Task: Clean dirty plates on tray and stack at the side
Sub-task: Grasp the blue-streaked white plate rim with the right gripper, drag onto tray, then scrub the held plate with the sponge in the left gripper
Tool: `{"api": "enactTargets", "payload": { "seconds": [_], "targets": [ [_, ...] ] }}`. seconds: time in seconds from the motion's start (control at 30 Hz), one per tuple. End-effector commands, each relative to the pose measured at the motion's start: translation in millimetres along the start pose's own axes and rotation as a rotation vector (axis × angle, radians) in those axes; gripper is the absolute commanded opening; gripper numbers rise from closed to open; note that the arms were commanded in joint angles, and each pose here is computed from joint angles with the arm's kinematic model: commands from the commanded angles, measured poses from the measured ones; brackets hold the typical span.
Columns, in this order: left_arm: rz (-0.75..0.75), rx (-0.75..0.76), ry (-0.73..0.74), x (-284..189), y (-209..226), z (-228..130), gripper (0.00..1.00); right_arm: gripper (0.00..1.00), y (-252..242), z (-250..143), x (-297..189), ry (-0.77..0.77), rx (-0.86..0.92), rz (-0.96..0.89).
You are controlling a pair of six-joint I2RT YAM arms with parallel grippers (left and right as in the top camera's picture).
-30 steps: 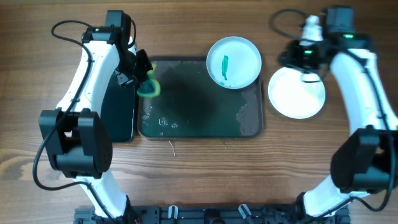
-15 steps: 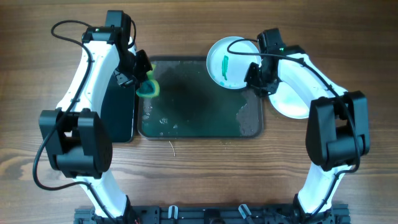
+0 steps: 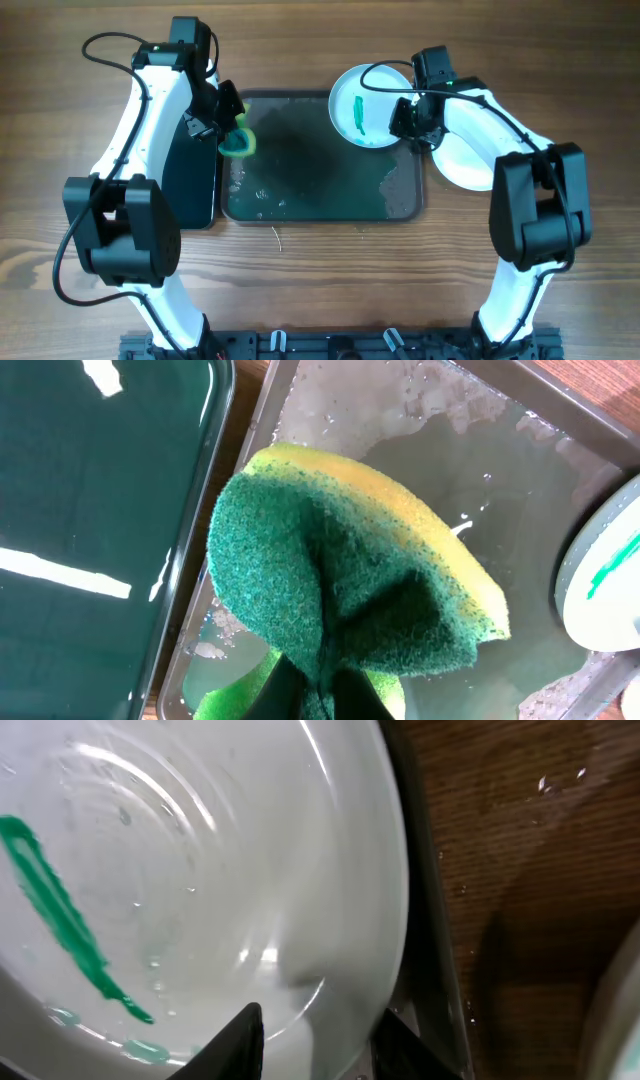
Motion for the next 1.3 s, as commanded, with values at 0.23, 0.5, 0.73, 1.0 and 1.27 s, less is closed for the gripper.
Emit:
{"api": "enactTargets", "payload": {
  "seconds": [0.23, 0.5, 0.73, 1.0, 1.27],
  "targets": [
    [0.006, -0.002, -0.012, -2, -2, 1, 0.04, 0.17, 39, -59, 8, 0.213, -0.275, 0.104],
    [0.006, -0.002, -0.012, -2, -2, 1, 0.04, 0.36, 51, -80, -14, 0.245, -0.359, 0.111],
    [0.006, -0.002, -0.011, -2, -2, 1, 0.04, 0.59, 59, -44, -22, 0.03, -0.663, 0.028],
    [-0.003, 0.045, -0.017, 1, -19, -4, 0.04, 0.56, 69, -29, 7, -0.048, -0.728, 0.058],
    [0.0, 0.089, -0.02, 4, -35, -10, 0.04, 0.14, 67, -34, 15, 0.014, -0.454, 0.098]
  ]
}}
Point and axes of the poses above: each gripper's point midway between its finger pads, its own x axis out along the fingers, its own y axis along the line the jaws close on, z = x × y, the point moved 7 cm from there along -x, back along the fingers, and after that the axes turned 6 degrees about x, right-handed, at the moved point
